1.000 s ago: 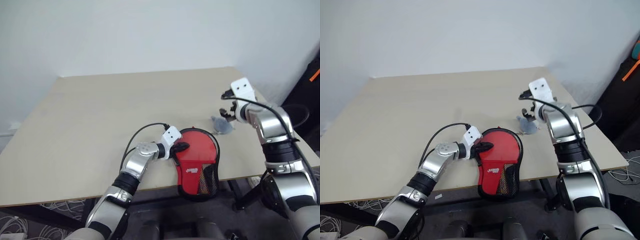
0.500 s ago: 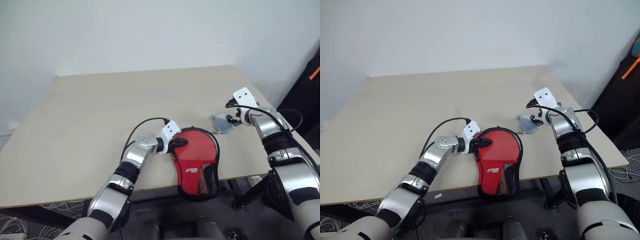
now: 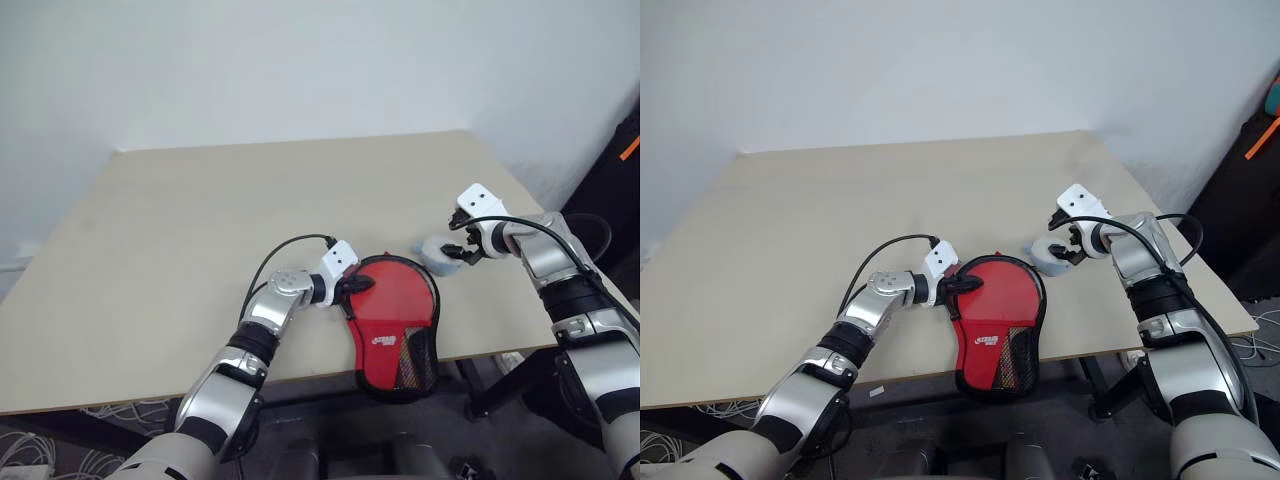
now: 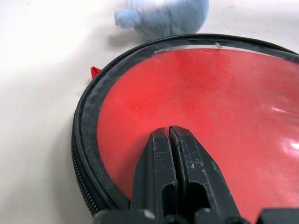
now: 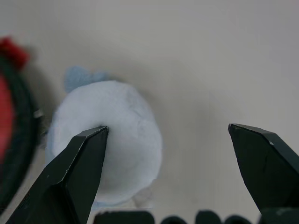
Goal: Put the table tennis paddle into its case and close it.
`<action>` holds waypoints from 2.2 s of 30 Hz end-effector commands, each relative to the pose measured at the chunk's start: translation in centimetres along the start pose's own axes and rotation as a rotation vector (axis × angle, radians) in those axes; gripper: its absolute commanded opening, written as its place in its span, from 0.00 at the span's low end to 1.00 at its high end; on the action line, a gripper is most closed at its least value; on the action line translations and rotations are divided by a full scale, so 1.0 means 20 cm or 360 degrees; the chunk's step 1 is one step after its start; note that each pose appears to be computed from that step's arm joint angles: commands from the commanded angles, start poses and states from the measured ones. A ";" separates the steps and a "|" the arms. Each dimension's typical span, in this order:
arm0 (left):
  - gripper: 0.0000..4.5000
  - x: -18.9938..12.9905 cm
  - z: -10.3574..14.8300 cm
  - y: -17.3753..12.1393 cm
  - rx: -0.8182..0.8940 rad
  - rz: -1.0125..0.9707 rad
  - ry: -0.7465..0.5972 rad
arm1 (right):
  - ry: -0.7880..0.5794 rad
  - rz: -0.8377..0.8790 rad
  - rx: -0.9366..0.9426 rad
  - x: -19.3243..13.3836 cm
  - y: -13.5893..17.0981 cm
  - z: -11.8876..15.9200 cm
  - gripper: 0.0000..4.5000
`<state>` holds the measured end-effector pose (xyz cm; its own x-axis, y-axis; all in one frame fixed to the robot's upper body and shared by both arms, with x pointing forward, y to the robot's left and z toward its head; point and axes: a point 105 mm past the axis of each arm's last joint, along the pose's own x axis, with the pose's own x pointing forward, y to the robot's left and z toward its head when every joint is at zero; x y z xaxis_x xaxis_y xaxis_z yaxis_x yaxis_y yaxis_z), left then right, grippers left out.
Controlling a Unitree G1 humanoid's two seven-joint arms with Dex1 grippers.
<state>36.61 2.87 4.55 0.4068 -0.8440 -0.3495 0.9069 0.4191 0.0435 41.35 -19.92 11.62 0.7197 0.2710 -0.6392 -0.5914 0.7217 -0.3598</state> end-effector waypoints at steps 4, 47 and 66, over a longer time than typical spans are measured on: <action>0.00 0.02 -0.02 -0.09 -0.0019 -0.0194 0.0018 | -0.0021 0.0099 -0.0040 0.00 0.04 0.03 0.99; 0.00 0.07 -0.18 -0.25 -0.0045 -0.0470 0.0078 | 0.0113 0.0094 0.0009 0.03 -0.11 -0.12 0.01; 0.00 0.10 -0.17 -0.29 -0.0031 -0.0552 0.0104 | 0.0112 0.0231 -0.0169 -0.33 -0.12 -0.27 0.01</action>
<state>33.36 -0.55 3.32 0.1383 -0.9444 -0.2982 0.9877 0.1536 -0.0284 36.26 -25.78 10.80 0.5572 0.3367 -0.7590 -0.7482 0.6001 -0.2831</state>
